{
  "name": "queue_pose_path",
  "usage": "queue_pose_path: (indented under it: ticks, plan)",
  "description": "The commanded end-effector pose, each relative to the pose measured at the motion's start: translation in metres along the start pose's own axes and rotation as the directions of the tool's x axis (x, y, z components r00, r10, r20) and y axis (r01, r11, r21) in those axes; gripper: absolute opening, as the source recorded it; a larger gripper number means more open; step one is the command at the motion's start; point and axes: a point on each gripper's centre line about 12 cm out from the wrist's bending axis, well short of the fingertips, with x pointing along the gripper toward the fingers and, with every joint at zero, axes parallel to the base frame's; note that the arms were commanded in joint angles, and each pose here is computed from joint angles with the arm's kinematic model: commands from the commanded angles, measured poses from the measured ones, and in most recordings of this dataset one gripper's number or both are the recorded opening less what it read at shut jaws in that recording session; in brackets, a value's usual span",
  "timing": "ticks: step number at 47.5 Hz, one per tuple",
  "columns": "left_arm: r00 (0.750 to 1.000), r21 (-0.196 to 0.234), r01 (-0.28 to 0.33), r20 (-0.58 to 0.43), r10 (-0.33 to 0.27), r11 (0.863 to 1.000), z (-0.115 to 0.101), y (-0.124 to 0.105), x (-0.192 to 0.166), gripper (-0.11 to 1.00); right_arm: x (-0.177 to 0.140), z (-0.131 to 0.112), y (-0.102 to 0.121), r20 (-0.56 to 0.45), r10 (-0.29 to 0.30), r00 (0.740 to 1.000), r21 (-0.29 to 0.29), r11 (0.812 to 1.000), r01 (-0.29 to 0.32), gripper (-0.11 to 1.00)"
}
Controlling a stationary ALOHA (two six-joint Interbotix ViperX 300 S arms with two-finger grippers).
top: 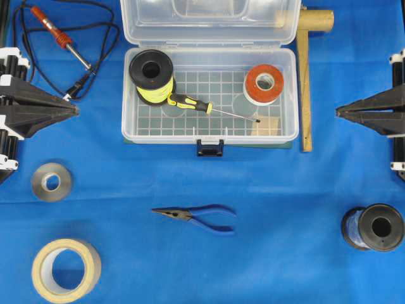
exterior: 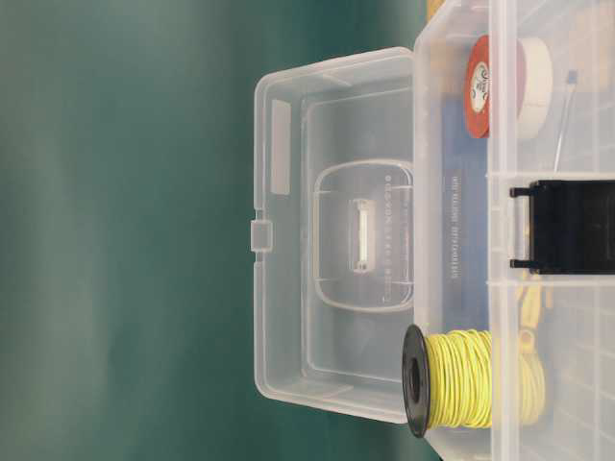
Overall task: Pick the screwdriver from the toolbox among several items.
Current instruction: 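Move the right gripper over the yellow-and-black screwdriver in the toolbox, then lower the right gripper and close it on the screwdriver handle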
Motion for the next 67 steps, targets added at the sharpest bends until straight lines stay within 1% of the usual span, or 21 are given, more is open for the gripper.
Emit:
queue_pose_path:
  ticks: [1,9,17,23,28,29,31,33,34,36,37,41,45,47,49,50,52,56,58,64,67]
  plan:
    - [1.0,-0.026,-0.01,0.015,0.01,1.0,0.006,0.001,0.003,0.0,0.004,0.007,0.0,0.009,-0.001,1.0,0.015,1.0,0.001,0.0]
    - [1.0,-0.022,-0.01,0.015,0.01,1.0,0.006,0.001,0.003,0.0,0.023,0.015,-0.001,-0.106,-0.004,0.994,0.039,0.999,0.008,0.0]
    - [1.0,-0.022,-0.01,0.017,0.01,1.0,0.006,0.001,0.004,0.0,0.053,0.026,-0.011,-0.219,-0.043,0.975,0.089,0.994,0.064,0.0]
    - [1.0,-0.025,-0.01,0.017,0.01,1.0,0.006,0.001,0.004,0.0,0.08,0.029,-0.026,-0.321,-0.09,0.943,0.143,0.979,0.142,0.0]
    - [1.0,-0.023,-0.011,0.02,0.012,1.0,0.006,0.002,0.004,0.0,0.101,0.027,-0.04,-0.405,-0.124,0.906,0.165,0.964,0.206,0.0]
    - [1.0,-0.023,-0.013,0.02,0.013,1.0,0.006,0.002,0.004,0.0,0.107,0.025,-0.045,-0.433,-0.136,0.891,0.169,0.959,0.228,0.0]
    - [1.0,-0.024,-0.014,0.02,0.015,1.0,0.006,0.002,0.004,0.0,0.116,0.021,-0.051,-0.471,-0.145,0.87,0.171,0.953,0.251,0.01]
    - [1.0,-0.024,-0.016,0.02,0.016,1.0,0.006,0.003,0.004,0.0,0.125,0.016,-0.058,-0.507,-0.156,0.848,0.172,0.946,0.277,0.04]
    - [1.0,-0.024,-0.016,0.02,0.016,1.0,0.006,0.003,0.004,0.0,0.13,0.013,-0.062,-0.525,-0.162,0.835,0.171,0.941,0.29,0.07]
    - [1.0,-0.024,-0.017,0.021,0.018,1.0,0.006,0.003,0.004,0.0,0.139,0.006,-0.068,-0.561,-0.17,0.81,0.17,0.934,0.314,0.16]
    - [1.0,-0.024,-0.017,0.023,0.018,1.0,0.007,0.003,0.004,0.0,0.146,0.002,-0.073,-0.586,-0.174,0.791,0.167,0.93,0.329,0.22]
    - [1.0,-0.024,-0.019,0.023,0.02,1.0,0.007,0.003,0.004,0.0,0.164,-0.011,-0.085,-0.657,-0.181,0.732,0.153,0.919,0.365,0.47]
    - [1.0,-0.024,-0.019,0.023,0.02,1.0,0.006,0.003,0.004,0.0,0.182,-0.026,-0.094,-0.718,-0.179,0.673,0.134,0.913,0.385,0.67]
    - [1.0,-0.024,-0.021,0.023,0.021,1.0,0.006,0.003,0.004,0.0,0.192,-0.036,-0.098,-0.745,-0.175,0.644,0.124,0.912,0.392,0.74]
    - [1.0,-0.024,-0.019,0.021,0.02,1.0,0.006,0.003,0.004,0.0,0.2,-0.048,-0.1,-0.772,-0.168,0.613,0.118,0.91,0.398,0.75]
    - [1.0,-0.024,-0.021,0.02,0.021,1.0,0.006,0.003,0.004,0.0,0.207,-0.056,-0.102,-0.79,-0.163,0.591,0.113,0.909,0.402,0.74]
    - [1.0,-0.026,-0.019,0.021,0.02,0.999,0.006,0.003,0.004,0.0,0.214,-0.068,-0.104,-0.814,-0.156,0.56,0.106,0.907,0.407,0.73]
    - [1.0,-0.026,-0.019,0.018,0.02,0.999,0.005,0.003,0.004,0.0,0.225,-0.092,-0.107,-0.85,-0.143,0.508,0.096,0.905,0.415,0.71]
    - [1.0,-0.024,-0.021,0.018,0.021,1.0,0.005,0.003,0.004,0.0,0.23,-0.109,-0.108,-0.869,-0.134,0.476,0.089,0.904,0.418,0.71]
    - [1.0,-0.026,-0.019,0.014,0.02,0.999,0.003,0.003,0.003,0.0,0.24,-0.142,-0.111,-0.897,-0.12,0.425,0.081,0.902,0.425,0.71]
    - [1.0,-0.025,-0.021,0.012,0.021,0.999,0.003,0.004,0.003,0.0,0.243,-0.158,-0.111,-0.908,-0.111,0.404,0.08,0.901,0.427,0.71]
